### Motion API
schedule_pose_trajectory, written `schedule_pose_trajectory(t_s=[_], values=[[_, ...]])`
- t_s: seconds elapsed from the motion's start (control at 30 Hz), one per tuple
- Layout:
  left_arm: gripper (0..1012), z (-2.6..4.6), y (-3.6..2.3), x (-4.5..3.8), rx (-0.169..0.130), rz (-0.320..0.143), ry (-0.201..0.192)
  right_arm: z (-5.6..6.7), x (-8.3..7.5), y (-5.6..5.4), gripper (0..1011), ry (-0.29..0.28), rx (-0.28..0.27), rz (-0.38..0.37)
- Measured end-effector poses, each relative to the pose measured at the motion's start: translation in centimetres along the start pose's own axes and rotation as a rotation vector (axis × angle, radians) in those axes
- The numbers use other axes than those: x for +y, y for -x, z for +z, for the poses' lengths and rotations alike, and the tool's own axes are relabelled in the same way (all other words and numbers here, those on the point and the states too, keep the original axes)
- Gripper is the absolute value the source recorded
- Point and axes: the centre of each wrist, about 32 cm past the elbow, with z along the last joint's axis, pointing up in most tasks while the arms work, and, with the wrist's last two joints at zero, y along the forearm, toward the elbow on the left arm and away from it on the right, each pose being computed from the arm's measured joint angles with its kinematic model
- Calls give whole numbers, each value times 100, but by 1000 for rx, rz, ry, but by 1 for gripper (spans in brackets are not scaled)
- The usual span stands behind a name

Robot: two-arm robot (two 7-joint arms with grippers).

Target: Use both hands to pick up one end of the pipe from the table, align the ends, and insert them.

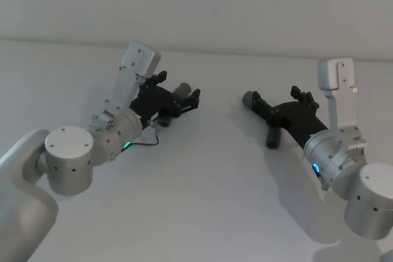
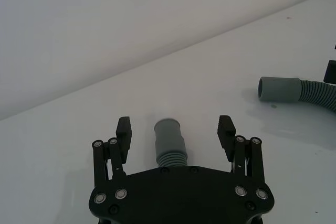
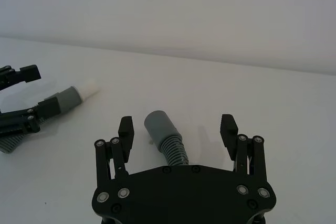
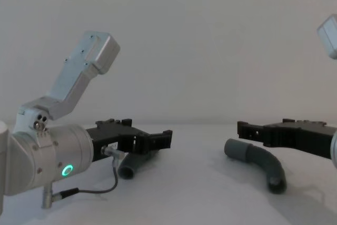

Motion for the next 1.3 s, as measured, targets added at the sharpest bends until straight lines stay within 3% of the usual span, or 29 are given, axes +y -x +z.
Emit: schedule_pose_trajectory(t_s=[1.3], values=[[1001, 0, 0, 0, 0, 0, 0, 0, 0, 0, 1000, 0, 0, 0]])
